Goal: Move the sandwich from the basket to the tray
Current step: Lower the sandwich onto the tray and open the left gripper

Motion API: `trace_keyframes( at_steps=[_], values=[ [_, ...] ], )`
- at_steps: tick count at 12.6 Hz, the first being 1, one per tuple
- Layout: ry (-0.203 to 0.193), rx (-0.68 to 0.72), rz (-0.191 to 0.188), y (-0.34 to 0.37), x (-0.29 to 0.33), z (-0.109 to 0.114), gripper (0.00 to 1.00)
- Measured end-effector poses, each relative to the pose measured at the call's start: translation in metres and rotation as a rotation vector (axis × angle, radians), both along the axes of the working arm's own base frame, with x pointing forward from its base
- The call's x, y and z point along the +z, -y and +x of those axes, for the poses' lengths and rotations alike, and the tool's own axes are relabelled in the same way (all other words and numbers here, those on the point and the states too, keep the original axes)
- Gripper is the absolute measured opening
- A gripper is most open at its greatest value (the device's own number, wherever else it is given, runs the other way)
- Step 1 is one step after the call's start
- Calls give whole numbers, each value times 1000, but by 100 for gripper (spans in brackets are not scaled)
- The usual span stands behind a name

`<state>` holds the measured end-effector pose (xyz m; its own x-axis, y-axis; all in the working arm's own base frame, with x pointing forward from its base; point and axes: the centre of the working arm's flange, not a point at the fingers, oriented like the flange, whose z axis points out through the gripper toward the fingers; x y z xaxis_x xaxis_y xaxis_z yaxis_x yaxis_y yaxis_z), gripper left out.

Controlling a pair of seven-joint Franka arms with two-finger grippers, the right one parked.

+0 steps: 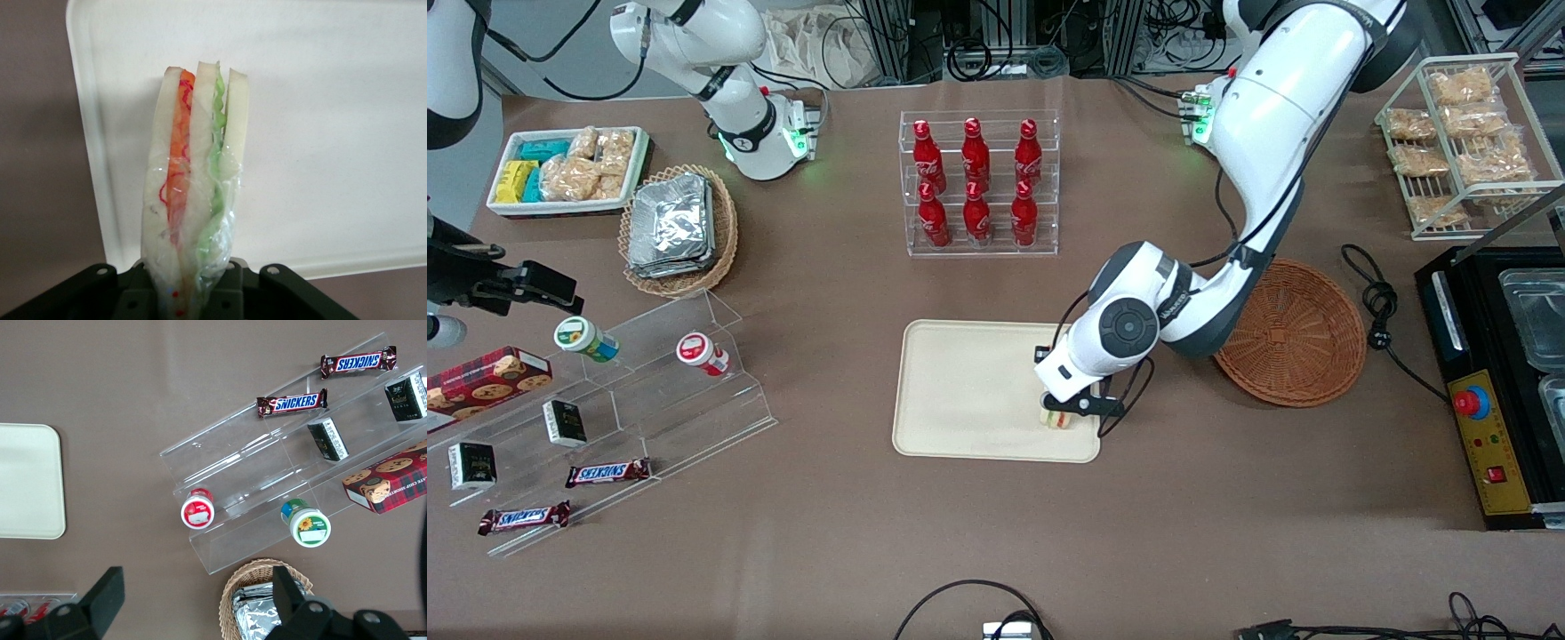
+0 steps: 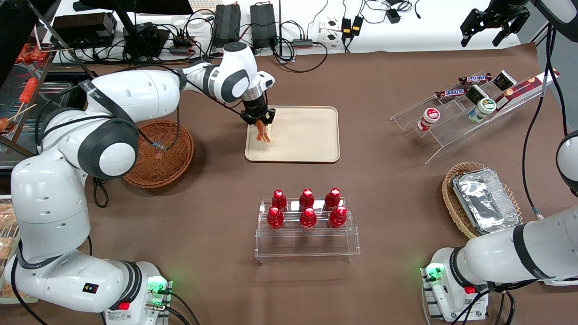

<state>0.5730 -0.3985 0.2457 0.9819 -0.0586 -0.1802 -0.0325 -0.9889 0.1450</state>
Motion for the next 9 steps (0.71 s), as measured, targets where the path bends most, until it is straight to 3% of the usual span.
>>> trace_keyframes(
  at_steps=[2, 5, 8, 9],
  values=[
    [-20, 40, 15, 1, -11, -3, 33],
    [-16, 56, 14, 0, -14, -1, 65],
    [25, 77, 1, -4, 6, 13, 98],
    [49, 88, 3, -11, 24, 21, 99]
  ],
)
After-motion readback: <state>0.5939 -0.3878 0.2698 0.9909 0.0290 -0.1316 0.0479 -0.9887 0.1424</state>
